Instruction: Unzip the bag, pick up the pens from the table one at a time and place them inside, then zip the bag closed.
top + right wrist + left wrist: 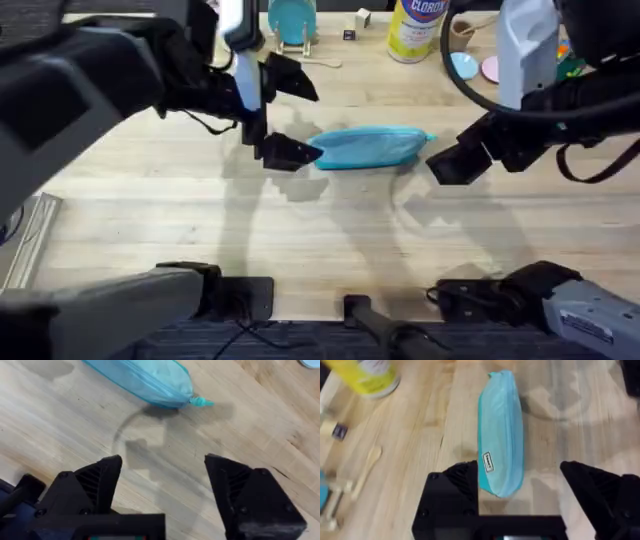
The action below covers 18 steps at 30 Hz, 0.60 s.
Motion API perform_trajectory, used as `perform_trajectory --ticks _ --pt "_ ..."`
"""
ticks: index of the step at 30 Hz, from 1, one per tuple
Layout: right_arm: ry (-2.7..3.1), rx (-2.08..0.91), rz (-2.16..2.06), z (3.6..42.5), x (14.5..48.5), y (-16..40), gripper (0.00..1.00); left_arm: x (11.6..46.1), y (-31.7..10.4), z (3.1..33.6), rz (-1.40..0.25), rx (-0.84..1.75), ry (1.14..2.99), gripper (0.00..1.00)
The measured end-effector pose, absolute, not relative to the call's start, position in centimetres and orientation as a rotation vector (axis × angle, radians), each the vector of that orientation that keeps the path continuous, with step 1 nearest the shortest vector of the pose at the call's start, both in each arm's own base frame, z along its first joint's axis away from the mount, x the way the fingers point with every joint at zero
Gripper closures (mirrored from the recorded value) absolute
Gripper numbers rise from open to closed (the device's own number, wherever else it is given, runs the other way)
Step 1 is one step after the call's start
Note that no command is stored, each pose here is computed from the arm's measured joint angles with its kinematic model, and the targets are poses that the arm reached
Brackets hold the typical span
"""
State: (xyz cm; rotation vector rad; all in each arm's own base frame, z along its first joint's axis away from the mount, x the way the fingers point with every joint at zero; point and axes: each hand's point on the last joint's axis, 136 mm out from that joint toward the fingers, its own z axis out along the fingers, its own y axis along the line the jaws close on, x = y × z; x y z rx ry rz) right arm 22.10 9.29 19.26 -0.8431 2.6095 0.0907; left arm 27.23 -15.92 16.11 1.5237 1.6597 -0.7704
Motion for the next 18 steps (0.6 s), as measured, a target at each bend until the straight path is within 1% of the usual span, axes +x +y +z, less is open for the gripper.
perform_trajectory --ticks 7,11,18 --pt "2.6 -0.84 0.091 19.4 22.3 9.4 0.005 26.7 -14.7 19.2 -0.753 1.22 1.953 0.006" --pt "2.586 -0.836 0.092 19.5 22.6 9.5 0.005 26.2 -13.5 20.7 -0.7 1.018 2.095 0.006" --pt "2.583 -0.835 0.092 19.5 22.7 9.5 0.005 24.0 -11.6 23.2 -0.583 0.801 2.173 0.006"
